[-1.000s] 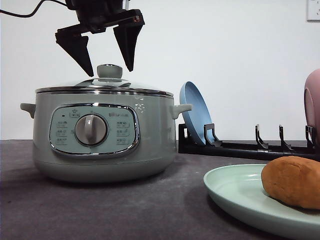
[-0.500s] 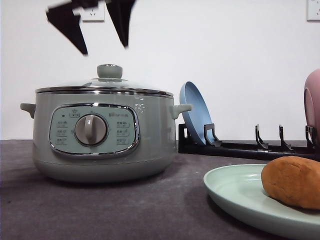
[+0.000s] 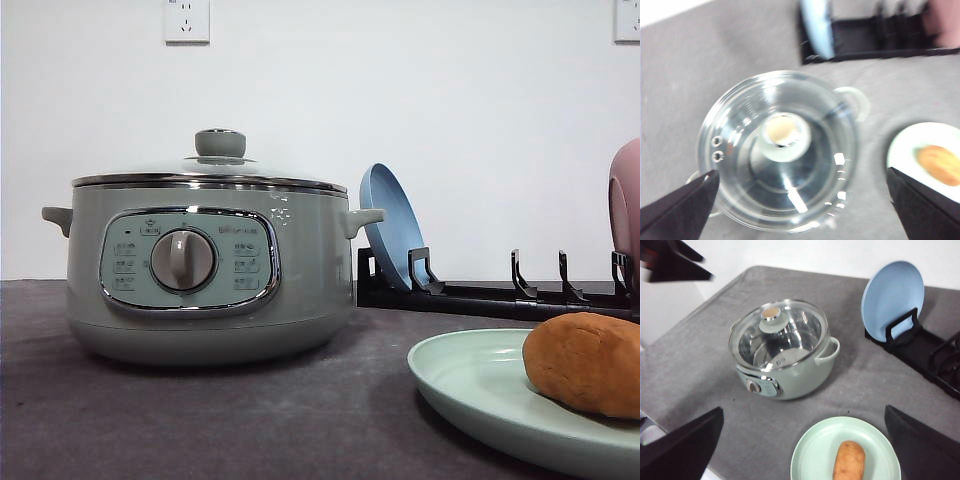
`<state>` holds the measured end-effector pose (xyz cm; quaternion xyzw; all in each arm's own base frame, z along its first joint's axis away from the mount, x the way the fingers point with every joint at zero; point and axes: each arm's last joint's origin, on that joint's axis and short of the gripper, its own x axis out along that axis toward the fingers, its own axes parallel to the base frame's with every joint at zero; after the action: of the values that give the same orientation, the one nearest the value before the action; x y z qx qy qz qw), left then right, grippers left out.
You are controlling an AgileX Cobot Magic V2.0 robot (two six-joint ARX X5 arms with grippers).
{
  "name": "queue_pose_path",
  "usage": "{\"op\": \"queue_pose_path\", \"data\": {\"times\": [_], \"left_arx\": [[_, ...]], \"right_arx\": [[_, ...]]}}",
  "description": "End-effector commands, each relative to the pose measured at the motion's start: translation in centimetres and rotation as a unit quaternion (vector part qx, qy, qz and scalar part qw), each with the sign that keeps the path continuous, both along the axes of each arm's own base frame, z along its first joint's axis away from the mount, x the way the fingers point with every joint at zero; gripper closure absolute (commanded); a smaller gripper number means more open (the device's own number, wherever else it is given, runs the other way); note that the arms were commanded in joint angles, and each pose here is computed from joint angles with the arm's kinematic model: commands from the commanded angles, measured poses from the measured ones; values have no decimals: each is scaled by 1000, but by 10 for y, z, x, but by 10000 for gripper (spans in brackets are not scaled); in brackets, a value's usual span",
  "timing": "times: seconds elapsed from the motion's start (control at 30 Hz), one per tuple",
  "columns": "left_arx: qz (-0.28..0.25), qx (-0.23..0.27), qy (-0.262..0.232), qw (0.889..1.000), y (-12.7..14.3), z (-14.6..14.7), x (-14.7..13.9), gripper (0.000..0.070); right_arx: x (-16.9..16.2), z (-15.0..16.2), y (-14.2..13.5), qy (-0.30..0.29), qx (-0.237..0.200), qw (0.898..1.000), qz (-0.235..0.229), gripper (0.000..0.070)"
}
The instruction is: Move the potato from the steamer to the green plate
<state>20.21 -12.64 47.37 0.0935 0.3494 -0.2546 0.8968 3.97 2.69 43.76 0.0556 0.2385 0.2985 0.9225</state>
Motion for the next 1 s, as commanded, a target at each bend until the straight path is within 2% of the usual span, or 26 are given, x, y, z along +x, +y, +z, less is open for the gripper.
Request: {"op": "queue_pose_path", "data": {"times": [0.0, 0.13, 0.3, 0.57, 0.7, 0.97], "left_arx": [[-13, -11, -14, 1000, 3, 7, -15, 0], [-30, -26, -33, 999, 19, 4, -51, 0], [-27, -55, -55, 997, 47, -17, -94, 0], [-1, -147, -114, 983, 94, -62, -158, 0], [16, -185, -116, 976, 110, -78, -180, 0], [23, -204, -118, 972, 121, -84, -195, 0]], "right_arx": [[-1, 3, 0, -4, 3, 1000, 1, 47], [-1, 2, 0, 1, -2, 1000, 2, 47], [-2, 2, 0, -2, -10, 1000, 10, 47], [-6, -5, -2, 11, -50, 998, 41, 47], [-12, -12, -5, 11, -53, 998, 43, 47], [-25, -43, -12, 15, -55, 997, 43, 47]]}}
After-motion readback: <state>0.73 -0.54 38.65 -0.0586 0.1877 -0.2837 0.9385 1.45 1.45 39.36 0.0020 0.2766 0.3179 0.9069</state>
